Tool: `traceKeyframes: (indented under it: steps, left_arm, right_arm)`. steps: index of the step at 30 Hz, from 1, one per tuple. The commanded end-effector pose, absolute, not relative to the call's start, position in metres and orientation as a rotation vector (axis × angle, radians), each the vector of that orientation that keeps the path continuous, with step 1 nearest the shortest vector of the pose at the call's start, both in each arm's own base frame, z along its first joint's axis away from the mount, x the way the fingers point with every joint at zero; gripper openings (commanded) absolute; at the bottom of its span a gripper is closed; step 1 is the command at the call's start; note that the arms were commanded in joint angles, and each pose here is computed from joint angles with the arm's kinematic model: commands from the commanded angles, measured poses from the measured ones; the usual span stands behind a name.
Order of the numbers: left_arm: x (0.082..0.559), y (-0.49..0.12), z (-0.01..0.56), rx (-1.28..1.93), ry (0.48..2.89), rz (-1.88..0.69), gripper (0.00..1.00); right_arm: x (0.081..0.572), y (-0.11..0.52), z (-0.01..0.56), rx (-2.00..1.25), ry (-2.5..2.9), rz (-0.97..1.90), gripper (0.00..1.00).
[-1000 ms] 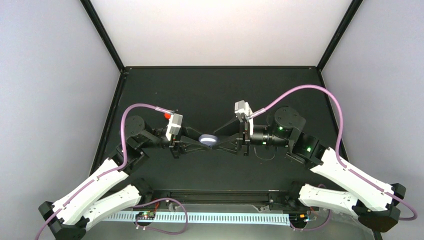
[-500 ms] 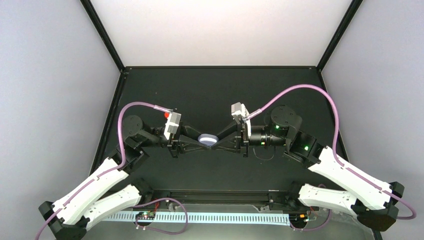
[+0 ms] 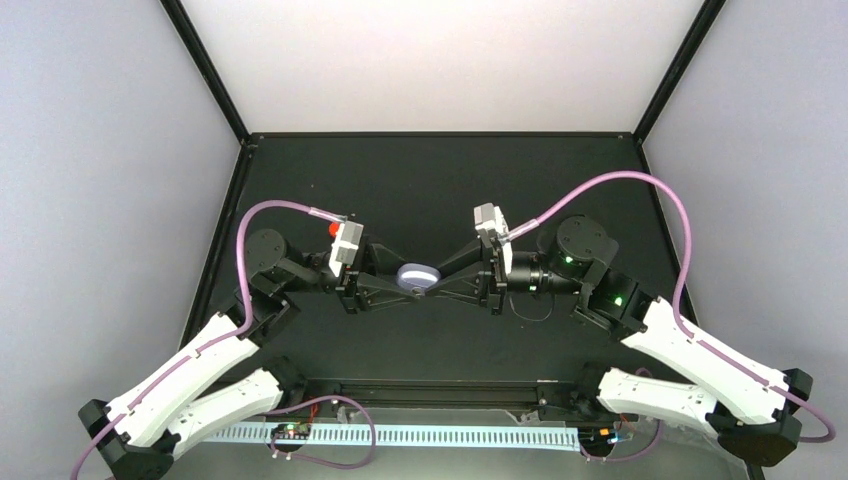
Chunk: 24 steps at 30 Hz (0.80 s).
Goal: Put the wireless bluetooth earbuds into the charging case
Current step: Pick up the charging case at the center of the board.
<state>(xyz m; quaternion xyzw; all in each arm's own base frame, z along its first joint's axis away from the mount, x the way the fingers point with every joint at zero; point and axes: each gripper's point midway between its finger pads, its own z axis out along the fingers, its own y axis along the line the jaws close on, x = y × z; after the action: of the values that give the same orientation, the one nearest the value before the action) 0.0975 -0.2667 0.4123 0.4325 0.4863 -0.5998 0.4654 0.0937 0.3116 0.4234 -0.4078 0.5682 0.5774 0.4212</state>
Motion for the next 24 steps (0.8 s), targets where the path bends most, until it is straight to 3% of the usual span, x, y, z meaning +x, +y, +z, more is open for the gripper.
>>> traceKeyframes:
  steps: [1, 19, 22, 24]
  left_arm:
    - [0.094, -0.264, 0.428, 1.061, 1.14, -1.466, 0.46]
    - [0.091, -0.26, 0.443, 1.025, 1.096, -1.495, 0.29]
    - [0.091, -0.26, 0.441, 1.029, 1.097, -1.494, 0.17]
    - [0.09, -0.26, 0.442, 1.032, 1.092, -1.491, 0.09]
  right_arm:
    - [0.093, 0.307, 0.438, -0.98, 1.355, 1.457, 0.14]
    - [0.1, 0.311, 0.43, -0.956, 1.385, 1.454, 0.15]
    - [0.1, 0.311, 0.431, -0.954, 1.383, 1.456, 0.16]
    - [0.1, 0.311, 0.43, -0.957, 1.384, 1.456, 0.23]
